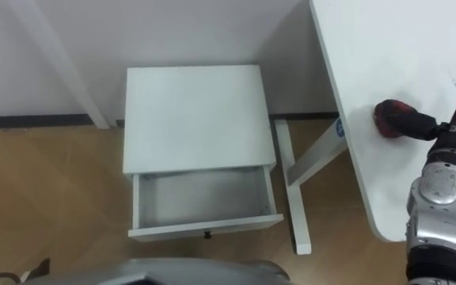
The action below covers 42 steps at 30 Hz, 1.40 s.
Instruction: Put apple and close drawer
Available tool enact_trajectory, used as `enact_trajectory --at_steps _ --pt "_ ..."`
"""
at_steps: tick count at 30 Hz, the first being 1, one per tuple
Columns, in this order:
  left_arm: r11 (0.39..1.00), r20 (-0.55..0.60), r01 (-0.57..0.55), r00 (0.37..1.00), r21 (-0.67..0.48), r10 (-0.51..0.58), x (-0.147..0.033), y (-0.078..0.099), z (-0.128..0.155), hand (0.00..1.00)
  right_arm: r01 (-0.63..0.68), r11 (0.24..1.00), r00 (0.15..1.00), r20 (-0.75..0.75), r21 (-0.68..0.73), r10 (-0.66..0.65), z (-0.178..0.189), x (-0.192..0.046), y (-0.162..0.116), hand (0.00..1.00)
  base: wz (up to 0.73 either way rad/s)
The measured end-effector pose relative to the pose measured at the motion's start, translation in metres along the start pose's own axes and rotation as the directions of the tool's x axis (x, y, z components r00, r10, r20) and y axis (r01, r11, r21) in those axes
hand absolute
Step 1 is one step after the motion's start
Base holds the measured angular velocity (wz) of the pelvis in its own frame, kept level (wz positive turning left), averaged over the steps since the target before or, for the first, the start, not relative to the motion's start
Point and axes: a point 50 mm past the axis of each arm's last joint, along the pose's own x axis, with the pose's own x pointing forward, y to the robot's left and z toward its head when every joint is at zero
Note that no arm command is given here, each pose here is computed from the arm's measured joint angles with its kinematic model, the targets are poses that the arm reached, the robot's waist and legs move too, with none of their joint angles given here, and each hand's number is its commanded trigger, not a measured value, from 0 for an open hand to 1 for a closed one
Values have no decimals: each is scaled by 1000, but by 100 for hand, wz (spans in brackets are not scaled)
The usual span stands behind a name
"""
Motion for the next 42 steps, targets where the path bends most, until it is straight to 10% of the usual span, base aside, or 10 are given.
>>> enact_trajectory --at_steps 19,20,21,22,42 --pt "1000 15 -8 1000 27 7 0 5 -1 0 -251 953 968 -37 -170 248 -13 -9 24 0 1" --pt "1000 15 -10 1000 28 9 0 6 -2 0 -263 947 965 -44 -182 260 -15 -11 25 60 0" --pt "999 12 -10 1000 30 10 -1 6 -3 0 -274 942 962 -47 -194 271 -16 -12 26 94 0" --pt "999 11 -10 1000 31 10 -1 6 -3 0 -280 939 960 -48 -201 276 -16 -12 26 100 0" --pt "999 16 -7 1000 44 6 0 5 -2 0 -219 936 975 -27 -276 221 -15 -10 18 100 2"
